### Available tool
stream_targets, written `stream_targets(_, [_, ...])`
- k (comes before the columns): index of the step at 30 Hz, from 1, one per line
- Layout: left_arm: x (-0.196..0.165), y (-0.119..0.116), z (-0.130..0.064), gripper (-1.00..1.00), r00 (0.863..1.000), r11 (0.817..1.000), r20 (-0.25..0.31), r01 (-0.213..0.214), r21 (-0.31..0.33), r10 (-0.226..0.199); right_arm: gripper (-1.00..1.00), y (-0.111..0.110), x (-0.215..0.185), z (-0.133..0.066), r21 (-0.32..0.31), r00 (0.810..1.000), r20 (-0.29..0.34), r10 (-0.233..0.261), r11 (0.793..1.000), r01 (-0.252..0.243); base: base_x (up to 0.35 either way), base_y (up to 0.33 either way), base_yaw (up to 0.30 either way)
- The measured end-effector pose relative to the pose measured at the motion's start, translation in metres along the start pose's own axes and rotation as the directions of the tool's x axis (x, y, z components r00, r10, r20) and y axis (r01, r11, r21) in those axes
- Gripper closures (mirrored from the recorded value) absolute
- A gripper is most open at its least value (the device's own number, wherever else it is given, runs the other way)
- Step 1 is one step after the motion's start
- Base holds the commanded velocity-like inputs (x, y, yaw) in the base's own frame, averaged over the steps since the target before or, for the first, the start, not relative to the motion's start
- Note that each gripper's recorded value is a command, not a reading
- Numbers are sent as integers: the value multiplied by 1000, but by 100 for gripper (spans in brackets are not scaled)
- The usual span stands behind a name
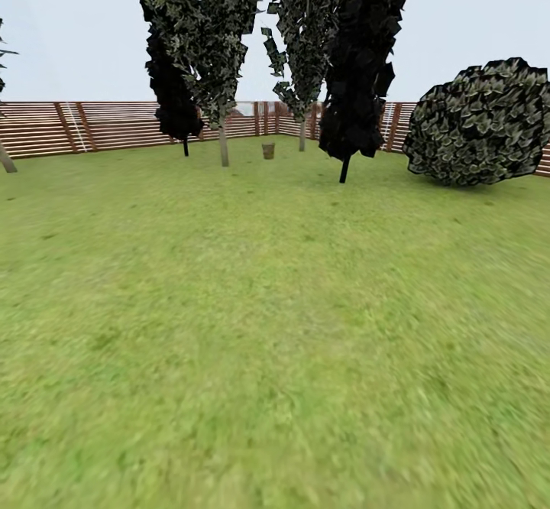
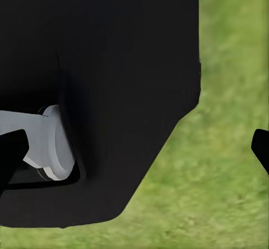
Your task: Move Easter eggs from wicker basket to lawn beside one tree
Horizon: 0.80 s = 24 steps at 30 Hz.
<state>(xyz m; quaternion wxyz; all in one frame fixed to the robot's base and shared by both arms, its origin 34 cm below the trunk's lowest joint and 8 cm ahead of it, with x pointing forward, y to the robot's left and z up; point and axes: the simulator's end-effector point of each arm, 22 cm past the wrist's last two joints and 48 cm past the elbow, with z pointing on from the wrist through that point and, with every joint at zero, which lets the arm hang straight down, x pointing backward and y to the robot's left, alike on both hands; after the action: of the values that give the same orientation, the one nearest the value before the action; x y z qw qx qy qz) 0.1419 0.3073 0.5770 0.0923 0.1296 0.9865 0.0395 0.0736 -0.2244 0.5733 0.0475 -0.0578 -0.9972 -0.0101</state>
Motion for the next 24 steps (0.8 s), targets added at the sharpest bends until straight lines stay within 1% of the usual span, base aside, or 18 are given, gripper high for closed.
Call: stream_targets(24, [0, -1, 0, -100, 1000, 1000, 0, 0, 1, 0, -100, 0, 0, 0, 0, 1000, 0, 0, 1000, 0, 340, 0, 0])
